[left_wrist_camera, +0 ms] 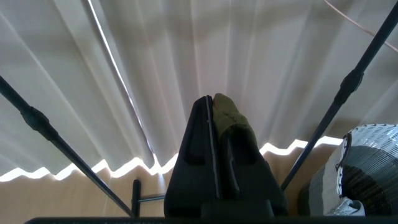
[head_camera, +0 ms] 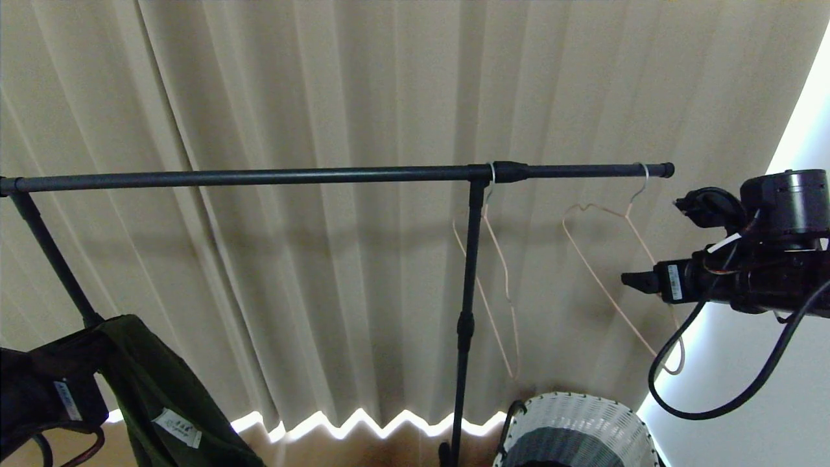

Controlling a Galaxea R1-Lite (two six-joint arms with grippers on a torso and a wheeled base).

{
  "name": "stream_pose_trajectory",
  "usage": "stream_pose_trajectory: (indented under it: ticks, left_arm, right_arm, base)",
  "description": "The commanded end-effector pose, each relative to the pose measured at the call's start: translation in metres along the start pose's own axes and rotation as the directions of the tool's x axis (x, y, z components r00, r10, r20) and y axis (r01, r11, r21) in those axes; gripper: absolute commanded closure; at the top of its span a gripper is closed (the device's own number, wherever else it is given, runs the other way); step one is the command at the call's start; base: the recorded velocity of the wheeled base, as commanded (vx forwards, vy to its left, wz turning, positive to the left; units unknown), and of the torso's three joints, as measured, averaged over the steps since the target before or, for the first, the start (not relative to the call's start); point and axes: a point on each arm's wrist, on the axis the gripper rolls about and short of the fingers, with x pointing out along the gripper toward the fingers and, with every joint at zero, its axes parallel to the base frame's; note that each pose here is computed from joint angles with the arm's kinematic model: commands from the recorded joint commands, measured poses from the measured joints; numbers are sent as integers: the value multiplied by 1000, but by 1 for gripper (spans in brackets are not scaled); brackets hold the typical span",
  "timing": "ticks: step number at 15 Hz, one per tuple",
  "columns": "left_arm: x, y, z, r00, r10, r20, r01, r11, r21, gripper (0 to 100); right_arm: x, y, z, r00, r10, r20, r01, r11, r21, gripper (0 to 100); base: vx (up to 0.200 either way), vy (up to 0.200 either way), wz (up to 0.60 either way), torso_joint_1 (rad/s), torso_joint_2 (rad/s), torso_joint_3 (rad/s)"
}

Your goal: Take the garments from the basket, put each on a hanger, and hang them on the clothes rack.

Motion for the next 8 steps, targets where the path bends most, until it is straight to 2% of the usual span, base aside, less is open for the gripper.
stream_pose_trajectory:
  ticks: [1,8]
  left_arm:
    - [-1,0,0,1000,-6,2,6,1000,1,100]
    - [-3,-1,0,1000,-11,12,11,1000,1,100]
  right_arm:
    - [15,2,-4,999,2,-39,-2,1000,-6,0]
    - [28,6,0,999,5,-44,-6,1000,-9,0]
  base:
    - [0,0,0,0,0,0]
    - [0,0,0,0,0,0]
